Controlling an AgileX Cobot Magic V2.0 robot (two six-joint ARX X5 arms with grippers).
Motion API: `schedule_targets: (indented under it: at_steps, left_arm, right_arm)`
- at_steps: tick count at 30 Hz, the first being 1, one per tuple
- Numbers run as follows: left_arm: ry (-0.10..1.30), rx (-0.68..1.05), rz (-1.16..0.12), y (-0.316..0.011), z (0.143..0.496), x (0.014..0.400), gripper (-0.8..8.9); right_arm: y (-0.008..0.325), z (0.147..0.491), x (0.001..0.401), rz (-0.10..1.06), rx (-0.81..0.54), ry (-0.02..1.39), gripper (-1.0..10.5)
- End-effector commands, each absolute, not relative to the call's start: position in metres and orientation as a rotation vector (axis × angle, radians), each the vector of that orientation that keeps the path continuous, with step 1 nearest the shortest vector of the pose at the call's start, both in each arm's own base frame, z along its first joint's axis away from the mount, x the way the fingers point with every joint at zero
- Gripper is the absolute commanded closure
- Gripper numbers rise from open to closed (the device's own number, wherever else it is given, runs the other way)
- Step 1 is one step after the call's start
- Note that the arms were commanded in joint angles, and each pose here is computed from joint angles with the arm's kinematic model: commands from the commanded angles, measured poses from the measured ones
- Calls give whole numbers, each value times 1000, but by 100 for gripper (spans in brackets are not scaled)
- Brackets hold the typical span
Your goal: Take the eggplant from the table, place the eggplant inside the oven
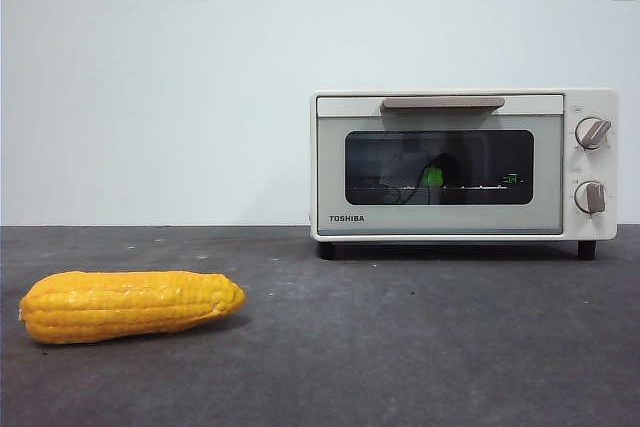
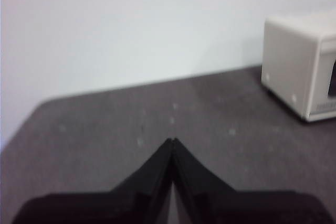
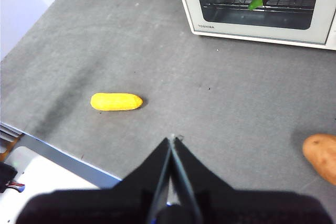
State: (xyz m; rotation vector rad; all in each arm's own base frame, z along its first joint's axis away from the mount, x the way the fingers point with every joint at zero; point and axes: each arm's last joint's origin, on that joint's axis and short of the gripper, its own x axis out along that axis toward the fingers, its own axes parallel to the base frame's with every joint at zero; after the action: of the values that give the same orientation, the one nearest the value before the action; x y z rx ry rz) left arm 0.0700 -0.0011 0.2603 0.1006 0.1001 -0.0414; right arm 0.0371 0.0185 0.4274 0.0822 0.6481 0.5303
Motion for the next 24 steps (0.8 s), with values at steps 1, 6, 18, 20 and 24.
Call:
schedule_targets:
  at_steps: [1,6,18,20,24]
  left_arm:
    - [128,58,-26,0,239,74,817]
    - [158,5,-5,1,206,80,817]
    - [259,-91,26,3,153,91,817]
    - [259,-92,27,3,152,91,816]
    - [259,-92,27,3,151,91,816]
  right_arm:
    - [19,426,40,525,72,681,946]
    - [21,425,50,505,66,711,946]
    - [30,418,89,492,71,838,946]
    - [32,416,98,489,72,867,946]
    - [37,409,118,482,74,935,946]
